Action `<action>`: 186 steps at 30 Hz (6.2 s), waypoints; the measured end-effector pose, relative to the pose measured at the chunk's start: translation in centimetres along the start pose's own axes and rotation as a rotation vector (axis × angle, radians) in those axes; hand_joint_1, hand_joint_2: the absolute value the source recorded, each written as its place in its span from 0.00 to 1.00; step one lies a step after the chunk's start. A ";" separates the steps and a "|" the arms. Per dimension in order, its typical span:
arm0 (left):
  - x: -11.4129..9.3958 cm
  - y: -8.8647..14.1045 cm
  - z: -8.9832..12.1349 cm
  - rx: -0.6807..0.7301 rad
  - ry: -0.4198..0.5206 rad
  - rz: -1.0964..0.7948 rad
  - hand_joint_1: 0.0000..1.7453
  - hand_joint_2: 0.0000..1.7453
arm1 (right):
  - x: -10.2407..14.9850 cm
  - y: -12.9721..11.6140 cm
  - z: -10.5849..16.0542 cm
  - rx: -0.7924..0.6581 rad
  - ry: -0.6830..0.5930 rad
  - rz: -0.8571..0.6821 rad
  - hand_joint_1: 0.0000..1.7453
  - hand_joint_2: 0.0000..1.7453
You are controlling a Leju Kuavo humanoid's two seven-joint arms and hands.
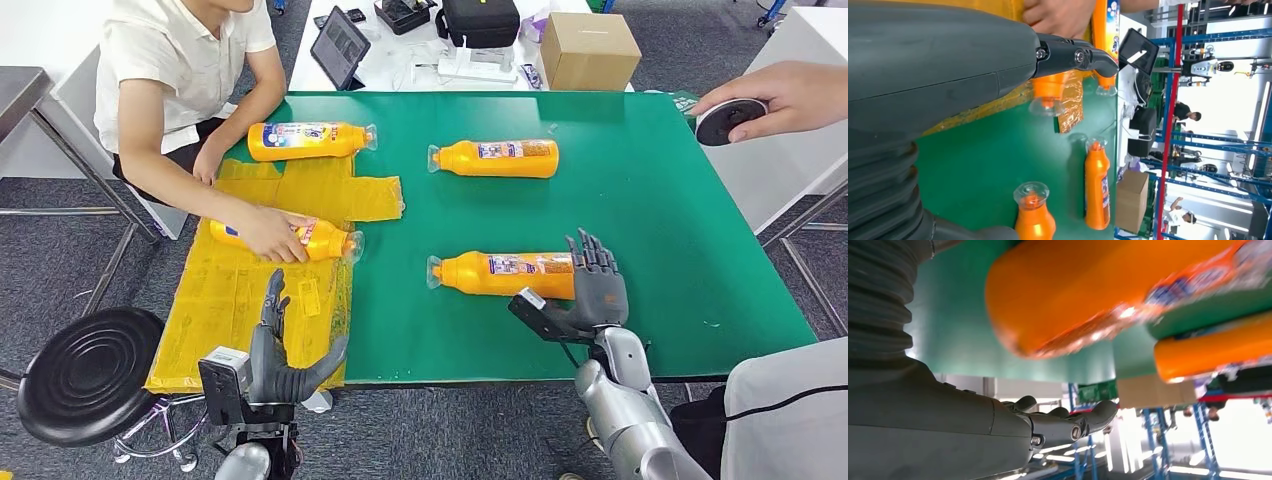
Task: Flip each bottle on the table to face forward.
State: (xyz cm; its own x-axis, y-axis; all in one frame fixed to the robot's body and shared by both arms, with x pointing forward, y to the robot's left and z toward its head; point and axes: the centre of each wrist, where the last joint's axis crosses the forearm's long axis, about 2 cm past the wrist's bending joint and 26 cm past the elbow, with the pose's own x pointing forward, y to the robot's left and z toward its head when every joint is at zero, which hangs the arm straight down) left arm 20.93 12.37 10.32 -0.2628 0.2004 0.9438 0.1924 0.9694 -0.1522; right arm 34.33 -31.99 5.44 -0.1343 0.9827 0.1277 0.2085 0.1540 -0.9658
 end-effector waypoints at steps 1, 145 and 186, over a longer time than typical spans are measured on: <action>0.0 -0.1 -0.1 -0.005 -0.001 0.002 0.00 1.00 | 0.3 0.2 -0.1 0.012 -0.007 -0.005 0.00 1.00; -0.5 1.0 -3.1 -0.122 0.148 0.538 1.00 1.00 | 26.5 0.2 2.1 0.621 -0.527 -1.049 0.00 0.00; 1.2 12.6 -10.5 0.037 0.013 -1.260 1.00 1.00 | 26.5 -1.9 9.6 0.112 -0.617 -0.911 0.00 0.00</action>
State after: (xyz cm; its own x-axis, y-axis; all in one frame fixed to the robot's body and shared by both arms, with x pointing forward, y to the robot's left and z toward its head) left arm 32.99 23.36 12.60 -0.2355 -0.8652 0.4426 -0.2108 0.4901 0.8458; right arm 21.03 -7.26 8.52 -0.6595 0.2815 0.6970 -0.2983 0.7532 -0.5863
